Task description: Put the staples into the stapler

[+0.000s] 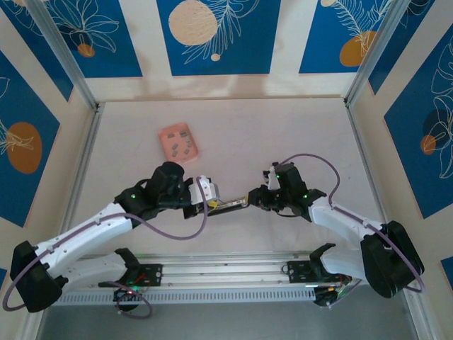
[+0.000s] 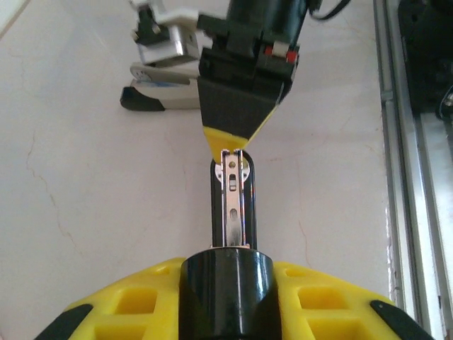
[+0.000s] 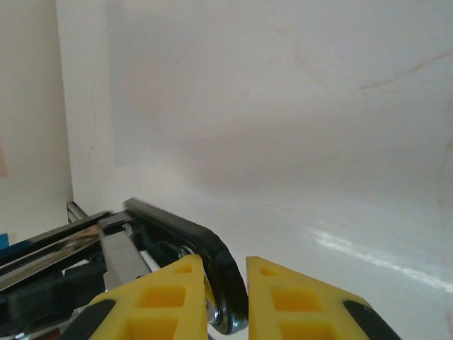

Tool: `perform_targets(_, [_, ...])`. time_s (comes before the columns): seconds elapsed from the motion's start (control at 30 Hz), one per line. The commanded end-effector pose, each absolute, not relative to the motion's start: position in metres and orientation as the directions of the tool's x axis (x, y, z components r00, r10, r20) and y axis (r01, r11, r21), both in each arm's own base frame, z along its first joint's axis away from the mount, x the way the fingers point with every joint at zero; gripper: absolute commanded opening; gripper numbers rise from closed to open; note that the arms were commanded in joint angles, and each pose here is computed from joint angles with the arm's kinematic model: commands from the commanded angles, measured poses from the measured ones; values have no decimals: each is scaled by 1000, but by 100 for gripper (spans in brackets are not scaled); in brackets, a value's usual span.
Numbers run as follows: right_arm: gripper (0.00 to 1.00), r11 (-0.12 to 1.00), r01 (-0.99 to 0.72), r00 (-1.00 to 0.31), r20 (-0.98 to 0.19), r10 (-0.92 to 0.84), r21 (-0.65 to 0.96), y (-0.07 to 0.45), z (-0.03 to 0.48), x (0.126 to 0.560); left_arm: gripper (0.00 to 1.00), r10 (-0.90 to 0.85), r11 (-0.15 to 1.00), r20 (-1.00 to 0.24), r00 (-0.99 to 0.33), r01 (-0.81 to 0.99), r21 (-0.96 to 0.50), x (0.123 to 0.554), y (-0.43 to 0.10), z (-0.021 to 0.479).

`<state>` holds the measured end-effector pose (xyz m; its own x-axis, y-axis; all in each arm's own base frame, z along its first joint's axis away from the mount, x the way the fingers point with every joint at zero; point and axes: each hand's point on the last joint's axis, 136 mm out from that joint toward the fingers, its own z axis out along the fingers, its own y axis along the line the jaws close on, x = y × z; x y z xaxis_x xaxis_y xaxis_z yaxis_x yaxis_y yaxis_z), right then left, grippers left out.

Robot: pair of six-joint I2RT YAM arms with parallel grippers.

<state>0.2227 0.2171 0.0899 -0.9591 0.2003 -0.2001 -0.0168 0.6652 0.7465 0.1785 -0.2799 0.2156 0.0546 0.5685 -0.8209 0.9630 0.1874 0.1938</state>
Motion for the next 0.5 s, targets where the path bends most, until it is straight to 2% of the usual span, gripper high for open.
perform_targets(0.0, [19, 703, 69, -963, -136, 231, 707, 201, 61, 215, 0, 306, 186, -912, 274, 922, 339, 175, -299, 327])
perform_targets(0.27, [27, 683, 3, -963, -182, 198, 731, 200, 73, 223, 0, 311, 182, -902, 298, 913, 365, 176, -300, 333])
perform_targets(0.37, [32, 687, -78, -951, -262, 167, 722, 202, 87, 229, 0, 305, 191, -906, 293, 913, 360, 177, -300, 334])
perform_targets(0.47, [39, 675, -230, -902, -414, 123, 701, 204, 112, 238, 0, 299, 201, -910, 286, 914, 353, 178, -300, 334])
